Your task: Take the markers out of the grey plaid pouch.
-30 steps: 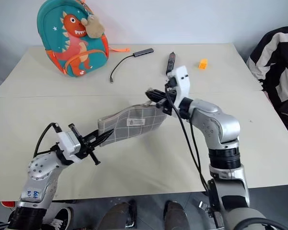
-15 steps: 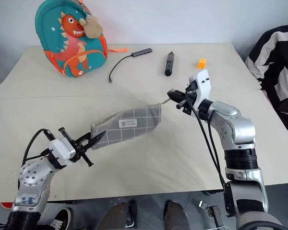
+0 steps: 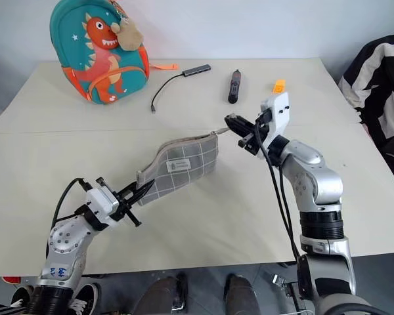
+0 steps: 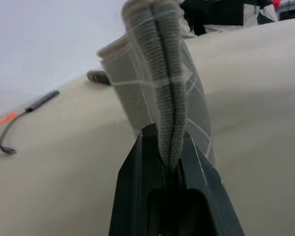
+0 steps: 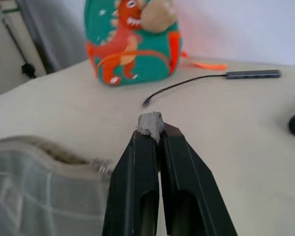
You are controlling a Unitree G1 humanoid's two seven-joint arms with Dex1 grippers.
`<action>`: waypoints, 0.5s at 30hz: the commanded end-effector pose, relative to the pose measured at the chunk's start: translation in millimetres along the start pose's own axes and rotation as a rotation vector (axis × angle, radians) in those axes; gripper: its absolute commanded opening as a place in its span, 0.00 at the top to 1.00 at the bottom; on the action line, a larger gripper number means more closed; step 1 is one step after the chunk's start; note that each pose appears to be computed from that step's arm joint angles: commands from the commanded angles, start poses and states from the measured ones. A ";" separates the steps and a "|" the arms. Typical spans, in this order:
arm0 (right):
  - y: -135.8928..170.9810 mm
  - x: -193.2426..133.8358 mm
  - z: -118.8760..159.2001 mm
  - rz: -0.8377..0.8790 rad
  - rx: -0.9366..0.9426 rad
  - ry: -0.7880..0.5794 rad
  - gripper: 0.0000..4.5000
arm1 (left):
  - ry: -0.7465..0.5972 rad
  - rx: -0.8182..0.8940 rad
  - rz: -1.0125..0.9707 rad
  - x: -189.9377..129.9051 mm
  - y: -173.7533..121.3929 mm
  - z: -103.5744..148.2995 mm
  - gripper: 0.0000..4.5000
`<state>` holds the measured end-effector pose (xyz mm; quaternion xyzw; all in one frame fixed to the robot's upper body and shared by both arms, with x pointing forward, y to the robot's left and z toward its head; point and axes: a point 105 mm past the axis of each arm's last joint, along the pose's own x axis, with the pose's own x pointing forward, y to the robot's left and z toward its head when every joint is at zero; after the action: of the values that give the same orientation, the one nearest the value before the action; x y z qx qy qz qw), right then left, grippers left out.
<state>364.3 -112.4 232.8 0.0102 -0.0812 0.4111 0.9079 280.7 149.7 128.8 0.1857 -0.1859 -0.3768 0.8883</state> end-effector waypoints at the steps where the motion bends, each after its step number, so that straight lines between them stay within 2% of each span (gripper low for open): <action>1: 3.1 -8.3 10.7 0.021 -0.083 -0.014 0.99 | -0.016 -0.017 -0.022 -1.4 -6.1 2.2 1.00; 5: -5.0 -20.8 10.9 0.012 -0.107 0.010 0.99 | -0.028 -0.035 -0.046 -3.5 -8.5 7.1 1.00; 9: 4.0 -33.0 6.5 0.111 -0.058 0.057 0.99 | -0.015 -0.037 -0.063 -12.4 -8.2 7.0 1.00; 12: 10.7 -40.5 3.1 0.173 -0.061 0.100 0.85 | -0.012 -0.060 -0.055 -18.8 -6.7 7.5 1.00; 15: 8.0 -48.2 4.0 0.186 -0.073 0.143 0.64 | -0.011 -0.082 -0.083 -24.4 -11.8 9.3 1.00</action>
<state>334.6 -143.4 212.8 -0.0445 -0.0106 0.4760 0.8782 259.2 159.1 120.6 0.1580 -0.1587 -0.4128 0.8829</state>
